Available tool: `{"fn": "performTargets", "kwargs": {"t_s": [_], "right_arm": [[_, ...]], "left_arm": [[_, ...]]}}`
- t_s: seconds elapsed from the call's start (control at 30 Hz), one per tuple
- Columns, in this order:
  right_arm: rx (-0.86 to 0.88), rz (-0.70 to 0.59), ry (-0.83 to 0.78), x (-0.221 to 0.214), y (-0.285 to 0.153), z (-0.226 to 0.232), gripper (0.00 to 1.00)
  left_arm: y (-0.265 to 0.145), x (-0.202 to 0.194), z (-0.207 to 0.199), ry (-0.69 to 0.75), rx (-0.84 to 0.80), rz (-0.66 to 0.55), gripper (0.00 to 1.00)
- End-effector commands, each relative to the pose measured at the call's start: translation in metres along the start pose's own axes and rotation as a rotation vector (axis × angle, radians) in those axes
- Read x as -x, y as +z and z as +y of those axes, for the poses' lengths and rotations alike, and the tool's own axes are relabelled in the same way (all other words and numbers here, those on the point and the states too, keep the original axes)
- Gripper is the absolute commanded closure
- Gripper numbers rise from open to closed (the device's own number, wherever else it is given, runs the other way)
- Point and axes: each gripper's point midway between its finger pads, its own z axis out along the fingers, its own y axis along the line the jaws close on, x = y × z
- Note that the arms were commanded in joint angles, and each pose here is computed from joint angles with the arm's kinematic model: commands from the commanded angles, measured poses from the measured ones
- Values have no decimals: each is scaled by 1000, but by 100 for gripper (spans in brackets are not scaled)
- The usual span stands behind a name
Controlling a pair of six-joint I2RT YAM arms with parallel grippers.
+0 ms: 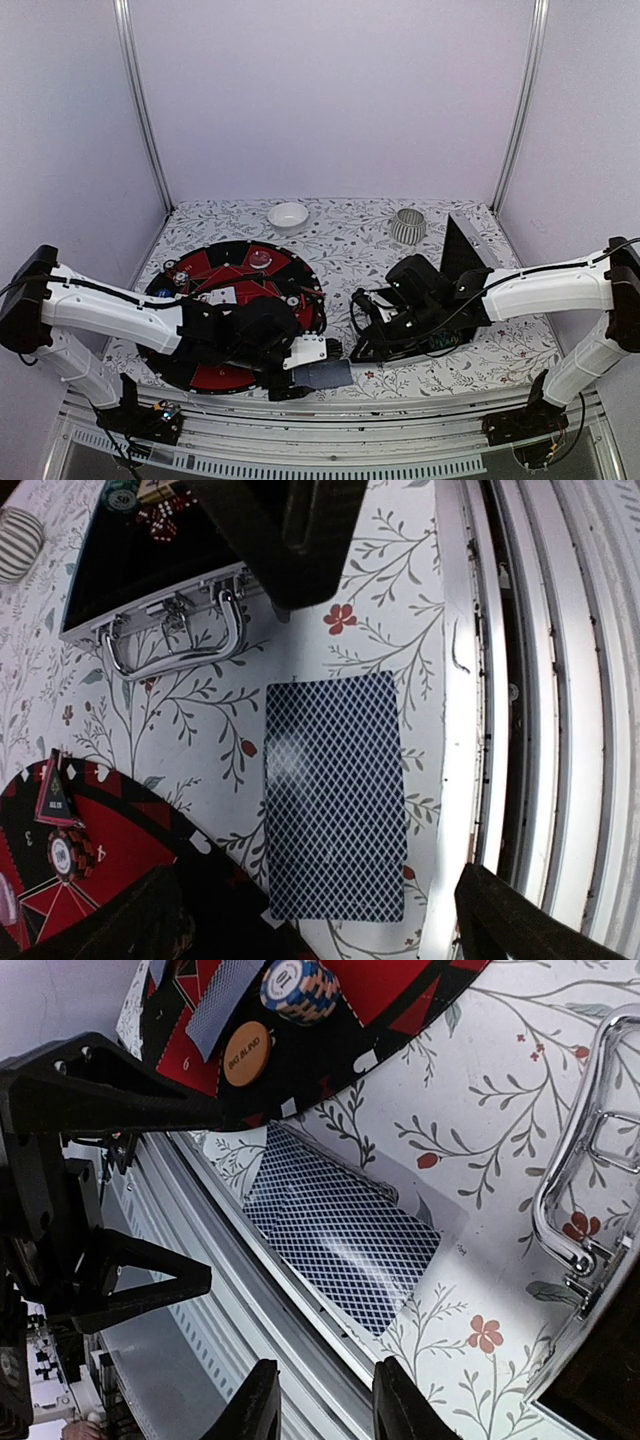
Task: Distribute texas hold em gaming equipment
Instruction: Hold the face-down deck piles at the center of the board, then pick up the poker card from the face-down deck piles.
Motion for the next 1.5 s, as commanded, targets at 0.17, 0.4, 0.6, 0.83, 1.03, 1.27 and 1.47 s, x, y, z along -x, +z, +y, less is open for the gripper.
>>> {"fn": "performTargets", "kwargs": {"t_s": [0.17, 0.4, 0.6, 0.83, 1.03, 1.27, 1.47], "right_arm": [[-24, 50, 65, -10, 31, -17, 48], [-29, 83, 80, -13, 53, -28, 50], [-46, 79, 81, -10, 63, -36, 54], [14, 83, 83, -9, 67, -31, 62], [54, 56, 106, -3, 62, -35, 73], [131, 60, 114, -1, 62, -26, 92], [164, 59, 117, -1, 59, -23, 97]], "left_arm": [[27, -25, -6, -63, -79, 39, 2], [34, -24, -7, -95, -133, 38, 7], [39, -27, -14, -96, -184, 61, 8], [50, -35, -4, -104, -168, 105, 11], [52, -38, 0, -118, -172, 119, 13], [49, -36, 1, -117, -166, 106, 14], [52, -38, -1, -116, -174, 120, 19]]}}
